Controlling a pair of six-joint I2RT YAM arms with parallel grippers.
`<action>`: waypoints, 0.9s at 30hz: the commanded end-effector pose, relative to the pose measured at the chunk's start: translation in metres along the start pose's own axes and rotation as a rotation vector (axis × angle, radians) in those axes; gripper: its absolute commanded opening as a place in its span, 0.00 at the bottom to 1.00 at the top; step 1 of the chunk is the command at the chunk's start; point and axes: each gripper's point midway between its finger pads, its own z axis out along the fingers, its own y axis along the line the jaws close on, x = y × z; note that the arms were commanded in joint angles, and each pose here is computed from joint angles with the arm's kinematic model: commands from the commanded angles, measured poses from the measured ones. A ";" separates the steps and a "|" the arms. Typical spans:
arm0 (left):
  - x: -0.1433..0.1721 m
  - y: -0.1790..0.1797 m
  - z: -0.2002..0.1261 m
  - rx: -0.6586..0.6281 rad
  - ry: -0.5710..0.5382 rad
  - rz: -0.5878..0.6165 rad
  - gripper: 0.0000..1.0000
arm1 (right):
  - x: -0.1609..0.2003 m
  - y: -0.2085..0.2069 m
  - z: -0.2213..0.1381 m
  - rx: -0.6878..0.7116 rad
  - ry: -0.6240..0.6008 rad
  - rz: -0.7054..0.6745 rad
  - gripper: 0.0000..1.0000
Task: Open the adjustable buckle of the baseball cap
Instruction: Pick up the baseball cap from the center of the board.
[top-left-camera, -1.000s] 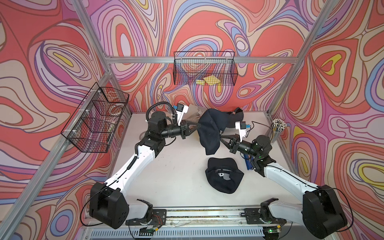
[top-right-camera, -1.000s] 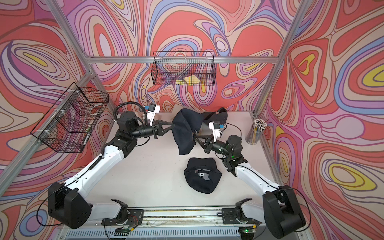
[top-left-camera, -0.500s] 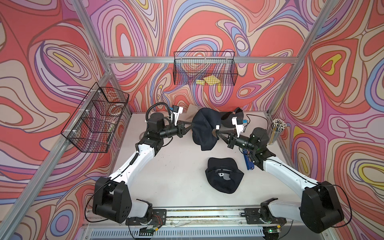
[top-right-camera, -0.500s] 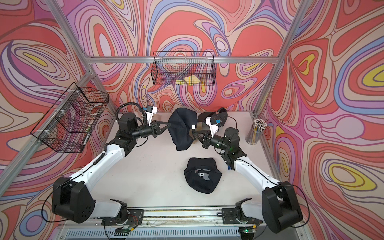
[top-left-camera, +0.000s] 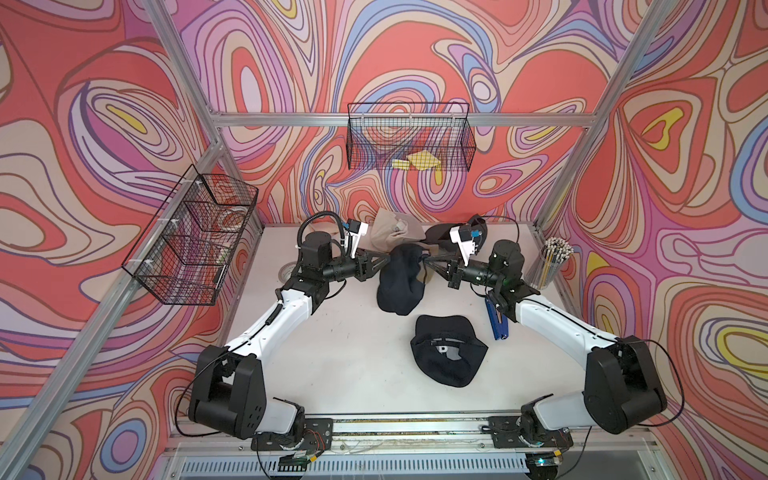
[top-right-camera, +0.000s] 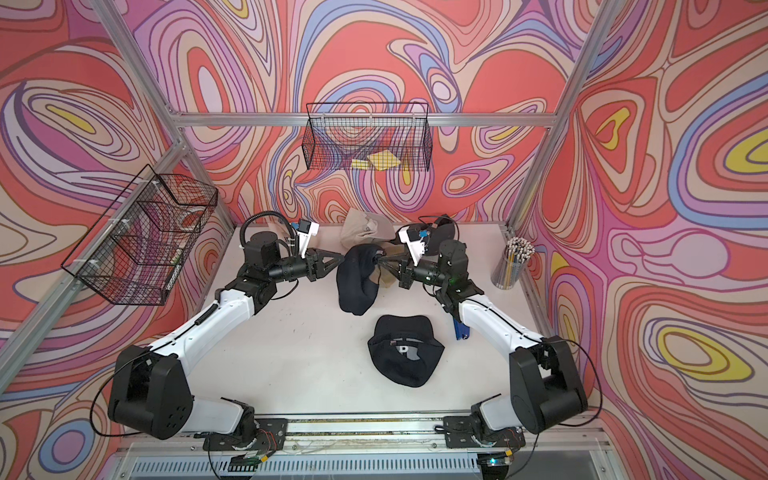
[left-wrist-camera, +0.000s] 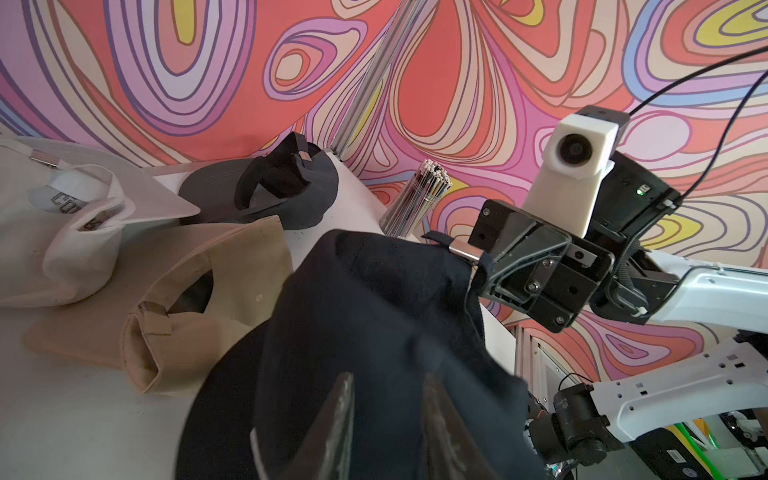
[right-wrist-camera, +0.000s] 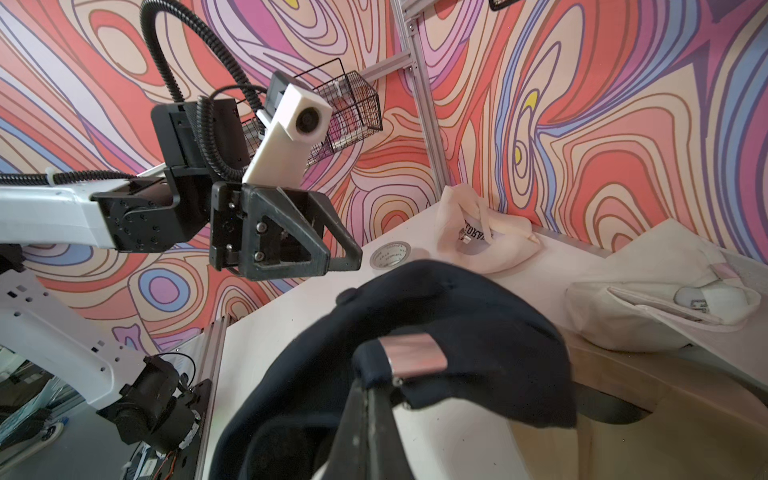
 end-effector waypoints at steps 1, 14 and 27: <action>0.002 0.003 -0.002 -0.005 0.003 0.035 0.45 | -0.006 0.002 0.004 -0.042 0.020 -0.083 0.00; -0.004 -0.015 -0.013 0.018 -0.002 0.199 0.77 | 0.001 0.022 0.011 -0.215 0.188 -0.204 0.00; 0.019 -0.023 -0.017 0.085 -0.028 0.234 0.79 | 0.023 0.024 0.022 -0.249 0.239 -0.189 0.00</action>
